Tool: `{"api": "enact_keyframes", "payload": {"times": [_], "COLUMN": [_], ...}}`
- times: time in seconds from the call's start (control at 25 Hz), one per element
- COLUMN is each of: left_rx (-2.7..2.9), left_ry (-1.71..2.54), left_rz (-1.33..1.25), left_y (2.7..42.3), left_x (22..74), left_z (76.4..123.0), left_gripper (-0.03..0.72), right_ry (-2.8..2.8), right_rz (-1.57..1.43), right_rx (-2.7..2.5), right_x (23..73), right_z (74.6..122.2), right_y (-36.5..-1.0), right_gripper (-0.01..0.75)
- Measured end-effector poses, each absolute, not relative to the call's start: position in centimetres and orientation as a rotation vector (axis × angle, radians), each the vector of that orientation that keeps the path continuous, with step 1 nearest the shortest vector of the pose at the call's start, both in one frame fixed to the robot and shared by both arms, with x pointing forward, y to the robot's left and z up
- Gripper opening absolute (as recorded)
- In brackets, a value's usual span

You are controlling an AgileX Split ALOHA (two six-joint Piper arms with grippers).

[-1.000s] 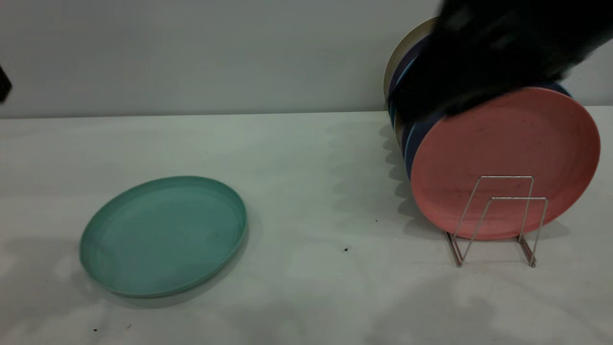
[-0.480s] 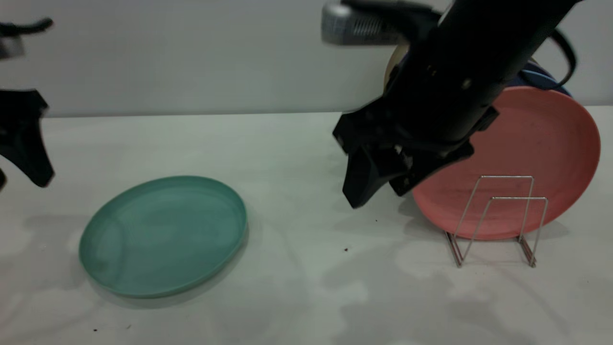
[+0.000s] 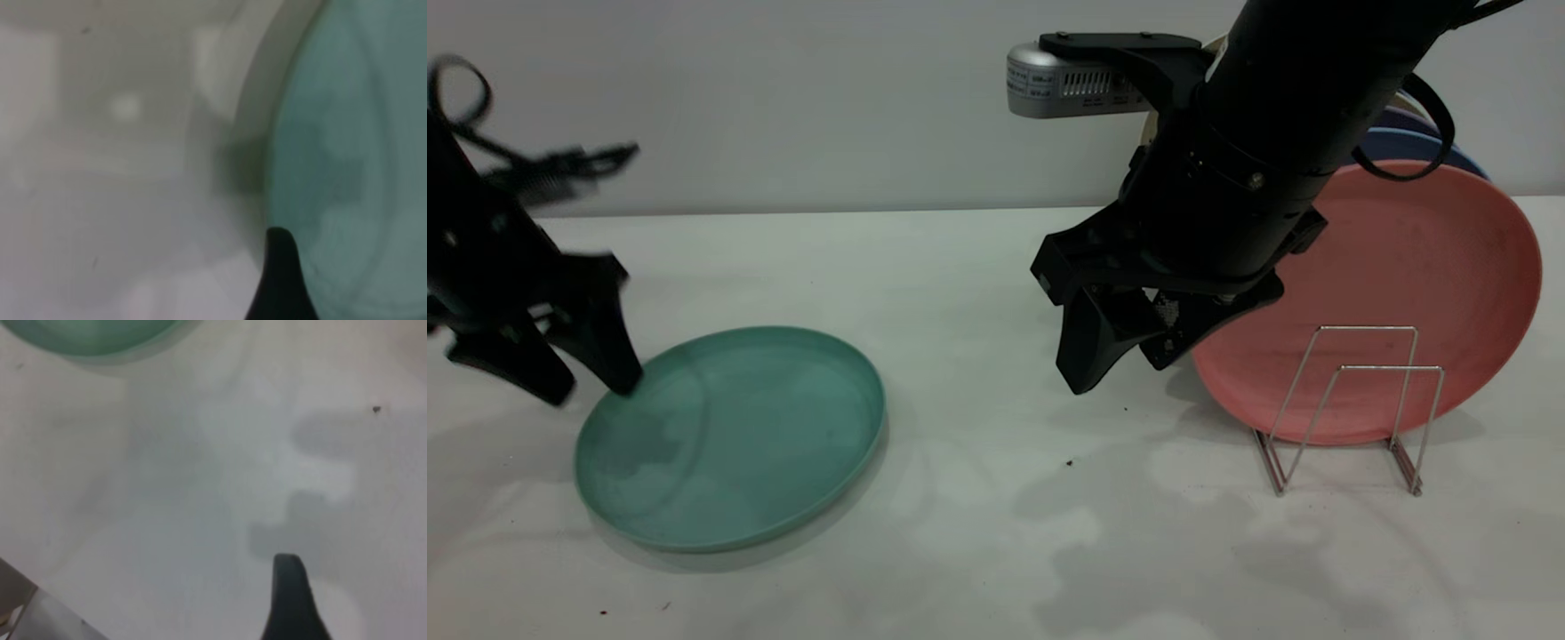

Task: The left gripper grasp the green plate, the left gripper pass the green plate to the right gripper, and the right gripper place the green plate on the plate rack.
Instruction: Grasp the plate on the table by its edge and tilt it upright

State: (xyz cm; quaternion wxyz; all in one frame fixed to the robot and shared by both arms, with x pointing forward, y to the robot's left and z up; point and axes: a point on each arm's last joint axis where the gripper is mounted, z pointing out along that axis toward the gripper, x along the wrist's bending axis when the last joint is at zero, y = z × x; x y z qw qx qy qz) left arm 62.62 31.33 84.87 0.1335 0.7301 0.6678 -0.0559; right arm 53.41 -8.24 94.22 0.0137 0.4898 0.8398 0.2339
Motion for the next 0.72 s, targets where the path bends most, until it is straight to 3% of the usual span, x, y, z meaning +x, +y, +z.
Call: {"api": "enact_keyframes", "payload": {"times": [0.72], "left_rx": [2.018], "left_ry": [1.988], "left_rz": [-0.192], "left_y": [31.0], "left_x": [63.1], "left_z": [80.5], "left_gripper": [0.460], "right_ry": [2.622], "right_rz": [0.720], "right_rx": [1.529], "right_x": [53.3], "right_z": [94.2], "right_y": [-8.3], "right_gripper": [0.525]}}
